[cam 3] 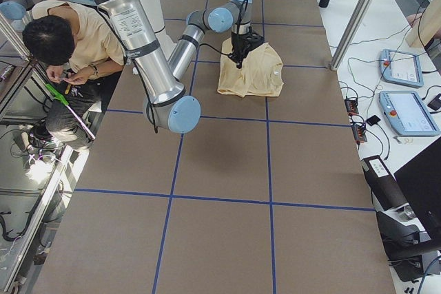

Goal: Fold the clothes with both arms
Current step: 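Lift the hem with both grippers and fold it toward the collar, then lay the hem near the collar and open both grippers, lifting away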

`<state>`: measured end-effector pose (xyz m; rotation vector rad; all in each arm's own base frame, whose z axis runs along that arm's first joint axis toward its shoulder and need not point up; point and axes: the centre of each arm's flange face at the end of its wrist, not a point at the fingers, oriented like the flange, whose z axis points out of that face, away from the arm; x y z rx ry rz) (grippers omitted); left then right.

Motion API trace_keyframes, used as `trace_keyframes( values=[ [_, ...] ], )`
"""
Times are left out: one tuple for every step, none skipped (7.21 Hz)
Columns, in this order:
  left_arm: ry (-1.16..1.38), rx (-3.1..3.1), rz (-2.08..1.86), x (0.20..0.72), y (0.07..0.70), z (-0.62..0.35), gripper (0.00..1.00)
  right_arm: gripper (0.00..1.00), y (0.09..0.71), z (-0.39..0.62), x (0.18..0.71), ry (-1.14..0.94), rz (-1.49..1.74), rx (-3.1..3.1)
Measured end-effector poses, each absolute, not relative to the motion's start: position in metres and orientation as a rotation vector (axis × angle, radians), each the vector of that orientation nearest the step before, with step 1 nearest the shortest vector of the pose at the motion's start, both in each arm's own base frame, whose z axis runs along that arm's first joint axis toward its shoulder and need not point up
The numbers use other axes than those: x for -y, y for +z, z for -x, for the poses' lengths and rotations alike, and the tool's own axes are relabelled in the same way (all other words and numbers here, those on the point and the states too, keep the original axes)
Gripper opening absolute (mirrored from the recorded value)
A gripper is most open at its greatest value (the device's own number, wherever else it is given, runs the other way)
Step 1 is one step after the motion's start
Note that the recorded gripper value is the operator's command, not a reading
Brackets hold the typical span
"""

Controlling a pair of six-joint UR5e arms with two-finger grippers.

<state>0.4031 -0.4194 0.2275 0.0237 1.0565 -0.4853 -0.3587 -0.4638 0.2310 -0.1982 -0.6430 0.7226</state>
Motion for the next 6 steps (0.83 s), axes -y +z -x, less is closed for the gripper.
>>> trace_keyframes(
  values=[
    [-0.491,-1.056,-0.048,0.437,0.233,-0.401,0.00,0.00,0.236,0.367,0.490,0.727,0.186,0.643],
    [-0.504,-1.050,-0.074,0.461,0.236,-0.401,0.00,0.00,0.239,0.372,0.518,0.729,0.173,0.640],
    [-0.518,-1.039,-0.088,0.482,0.237,-0.406,0.00,0.00,0.241,0.377,0.543,0.727,0.163,0.630],
    [-0.529,-1.033,-0.098,0.497,0.241,-0.412,0.00,0.00,0.246,0.386,0.562,0.721,0.158,0.621],
    [-0.540,-1.029,-0.113,0.509,0.249,-0.420,0.00,0.00,0.256,0.396,0.576,0.715,0.152,0.620],
    [-0.550,-1.027,-0.131,0.522,0.257,-0.429,0.00,0.00,0.268,0.407,0.590,0.711,0.146,0.621]
  ],
)
